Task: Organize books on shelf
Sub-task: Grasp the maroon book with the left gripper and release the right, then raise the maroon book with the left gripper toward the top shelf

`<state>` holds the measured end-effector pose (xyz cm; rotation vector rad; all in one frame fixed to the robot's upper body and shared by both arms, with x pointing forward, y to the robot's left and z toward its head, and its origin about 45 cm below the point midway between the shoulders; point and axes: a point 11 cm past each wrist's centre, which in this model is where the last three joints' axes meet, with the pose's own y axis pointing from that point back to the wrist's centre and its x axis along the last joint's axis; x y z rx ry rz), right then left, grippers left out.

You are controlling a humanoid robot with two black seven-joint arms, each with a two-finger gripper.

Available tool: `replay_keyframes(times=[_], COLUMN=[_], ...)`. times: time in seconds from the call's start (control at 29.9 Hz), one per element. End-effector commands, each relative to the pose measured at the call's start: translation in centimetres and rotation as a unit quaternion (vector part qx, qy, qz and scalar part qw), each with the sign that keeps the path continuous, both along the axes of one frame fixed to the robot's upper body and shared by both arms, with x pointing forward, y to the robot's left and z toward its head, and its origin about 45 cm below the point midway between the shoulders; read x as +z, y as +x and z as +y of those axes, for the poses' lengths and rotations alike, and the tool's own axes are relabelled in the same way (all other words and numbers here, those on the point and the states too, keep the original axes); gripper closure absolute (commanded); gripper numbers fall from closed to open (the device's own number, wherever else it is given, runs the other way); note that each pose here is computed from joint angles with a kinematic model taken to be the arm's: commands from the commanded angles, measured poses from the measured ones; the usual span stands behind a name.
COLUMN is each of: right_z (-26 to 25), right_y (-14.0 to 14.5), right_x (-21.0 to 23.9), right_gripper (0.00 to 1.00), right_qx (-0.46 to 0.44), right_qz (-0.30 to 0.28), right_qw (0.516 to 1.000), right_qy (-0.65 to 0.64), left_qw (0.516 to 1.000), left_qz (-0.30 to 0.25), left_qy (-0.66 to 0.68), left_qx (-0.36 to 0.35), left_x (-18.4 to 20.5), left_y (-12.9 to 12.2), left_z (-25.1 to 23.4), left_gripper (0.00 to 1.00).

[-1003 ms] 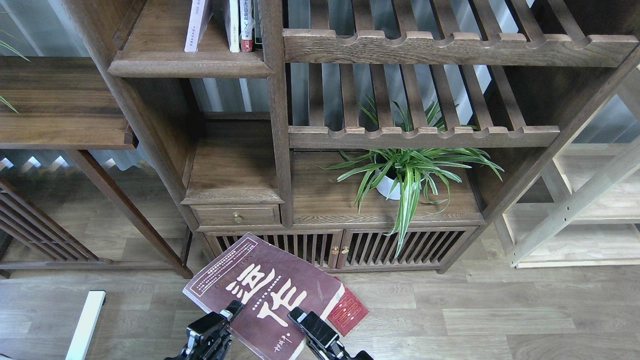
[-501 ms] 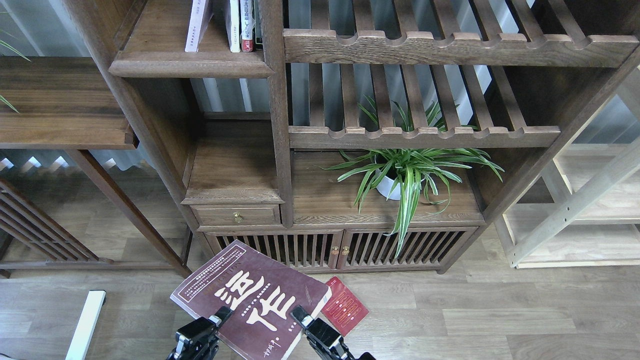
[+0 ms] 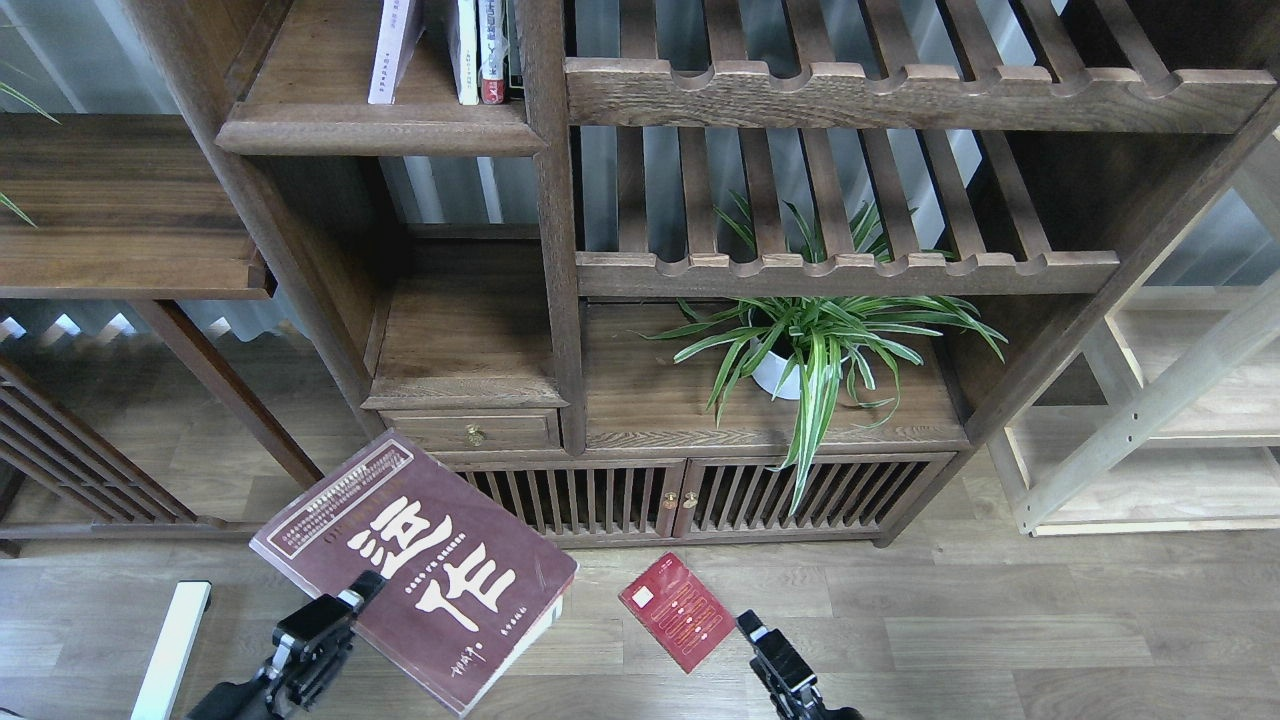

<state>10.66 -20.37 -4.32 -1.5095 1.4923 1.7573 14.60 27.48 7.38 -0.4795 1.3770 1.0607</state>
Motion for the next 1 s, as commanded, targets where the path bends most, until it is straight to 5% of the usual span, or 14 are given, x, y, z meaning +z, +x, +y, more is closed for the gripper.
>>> replay_keyframes(times=[0.0,0.43,0.97], right_z=[0.0,0.3,0.2], right_y=[0.1,1.3,2.5], right_x=[0.0,0.2,0.3], right_gripper=[0.01,0.01,0.01], right_qx=[-0.001,0.008,0.012], right_qz=[0.0,-0.011,-0.02], right_qw=[1.0,1.0,1.0], right_qy=[0.001,0.0,-0.005], left_qw=[0.999,0.969,0.941], left_qz=[-0.024,-0.148,-0.192], left_qy=[0.029,0.193,0.267], left_qx=[-0.012,-0.047,-0.084], left_x=[0.6,7.2,13.1], left_y=[0.8,5.3,8.5], left_z=[0.6,7.1,10.6], left_gripper=[1.0,1.0,0.99])
